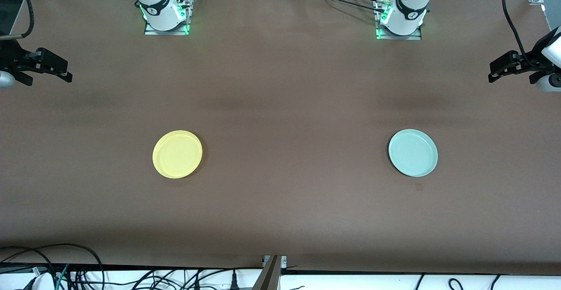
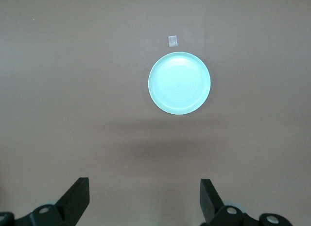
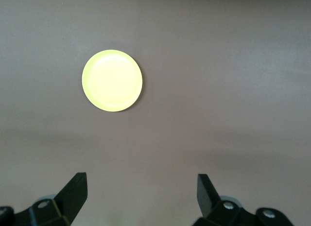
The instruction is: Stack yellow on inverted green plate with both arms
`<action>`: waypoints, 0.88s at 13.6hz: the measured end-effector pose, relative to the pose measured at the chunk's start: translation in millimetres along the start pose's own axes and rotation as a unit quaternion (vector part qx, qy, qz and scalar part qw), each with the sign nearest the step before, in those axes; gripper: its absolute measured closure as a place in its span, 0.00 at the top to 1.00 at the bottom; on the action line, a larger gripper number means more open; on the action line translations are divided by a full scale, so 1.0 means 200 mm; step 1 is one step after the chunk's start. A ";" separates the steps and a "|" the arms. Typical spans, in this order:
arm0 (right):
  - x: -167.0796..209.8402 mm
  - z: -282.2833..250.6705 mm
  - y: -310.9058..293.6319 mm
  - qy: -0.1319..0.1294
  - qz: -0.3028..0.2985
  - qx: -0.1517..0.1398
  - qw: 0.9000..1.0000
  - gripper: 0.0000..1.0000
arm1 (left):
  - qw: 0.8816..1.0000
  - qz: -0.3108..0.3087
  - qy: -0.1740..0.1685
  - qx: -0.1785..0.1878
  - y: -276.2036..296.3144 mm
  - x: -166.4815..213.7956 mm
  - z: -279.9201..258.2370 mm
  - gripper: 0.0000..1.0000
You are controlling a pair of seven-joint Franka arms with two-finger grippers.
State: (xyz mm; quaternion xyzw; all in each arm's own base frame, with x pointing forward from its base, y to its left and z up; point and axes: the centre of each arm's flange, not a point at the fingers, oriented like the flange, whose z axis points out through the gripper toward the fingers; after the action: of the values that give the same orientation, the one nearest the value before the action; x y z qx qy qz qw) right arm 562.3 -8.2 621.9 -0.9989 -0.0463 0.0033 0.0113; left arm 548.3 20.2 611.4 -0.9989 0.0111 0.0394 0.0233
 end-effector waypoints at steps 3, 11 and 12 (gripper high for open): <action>0.00 0.00 0.00 0.002 0.000 0.000 1.000 1.00 | 1.000 0.000 -0.003 0.000 0.00 0.01 0.01 1.00; 0.00 0.00 0.00 0.002 -0.002 -0.008 1.000 1.00 | 0.999 0.001 -0.053 -0.004 0.00 0.05 0.16 1.00; 0.00 0.00 0.00 0.002 -0.002 -0.009 1.000 1.00 | 0.998 0.003 -0.067 -0.005 0.00 0.07 0.21 1.00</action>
State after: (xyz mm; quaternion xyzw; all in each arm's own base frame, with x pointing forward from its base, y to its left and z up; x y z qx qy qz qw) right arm 563.3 -8.0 622.1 -0.9988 -0.0480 0.0005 0.0029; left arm 558.3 22.5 568.3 -0.9941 0.0121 0.1060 0.0190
